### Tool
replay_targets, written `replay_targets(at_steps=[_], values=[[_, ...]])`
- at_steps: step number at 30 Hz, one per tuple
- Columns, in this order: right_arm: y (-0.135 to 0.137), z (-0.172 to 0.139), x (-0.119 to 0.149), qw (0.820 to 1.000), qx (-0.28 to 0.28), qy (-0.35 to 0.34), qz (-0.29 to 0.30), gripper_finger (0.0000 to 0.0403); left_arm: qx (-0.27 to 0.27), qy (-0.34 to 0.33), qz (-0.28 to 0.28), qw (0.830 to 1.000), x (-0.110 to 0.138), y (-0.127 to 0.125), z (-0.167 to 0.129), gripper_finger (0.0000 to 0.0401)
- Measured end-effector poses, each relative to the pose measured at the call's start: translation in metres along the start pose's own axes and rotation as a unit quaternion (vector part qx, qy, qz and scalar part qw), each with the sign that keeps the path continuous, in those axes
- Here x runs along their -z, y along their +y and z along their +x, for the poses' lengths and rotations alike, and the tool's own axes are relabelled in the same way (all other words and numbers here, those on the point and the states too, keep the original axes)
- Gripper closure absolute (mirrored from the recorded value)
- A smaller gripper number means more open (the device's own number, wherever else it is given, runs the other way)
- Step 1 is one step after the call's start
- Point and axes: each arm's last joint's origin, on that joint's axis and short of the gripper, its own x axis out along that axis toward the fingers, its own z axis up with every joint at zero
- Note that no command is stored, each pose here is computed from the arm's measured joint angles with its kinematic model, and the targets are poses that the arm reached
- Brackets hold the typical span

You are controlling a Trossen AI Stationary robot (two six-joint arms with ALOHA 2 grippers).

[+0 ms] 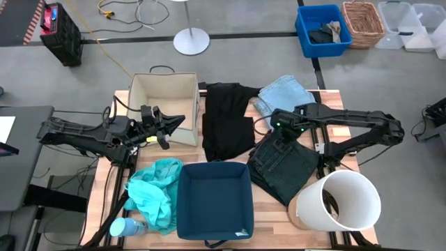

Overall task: Sort clothes
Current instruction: Put the black denim jeans into the blue laundry bin

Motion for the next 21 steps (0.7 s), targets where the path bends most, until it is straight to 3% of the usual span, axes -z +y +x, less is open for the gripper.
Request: replay_targets(at_steps=[6,13,21], values=[[-0.015,0.008,0.025,1.0,0.013,-0.017,0.01,0.0127,0.014,0.007,0.0,1.0,0.001,-0.001,0.0,0.0401],[-0.031,0.034,0.055,0.999,0.037,0.013,0.016,0.0127,0.015,0.009,-0.001,1.0,0.001,-0.001,0.0,0.0401],[-0.032,0.057,0.061,1.0,0.006,0.007,0.025,0.0127,0.012,0.016,0.002,1.0,0.003,0.0,0.0,0.0401]])
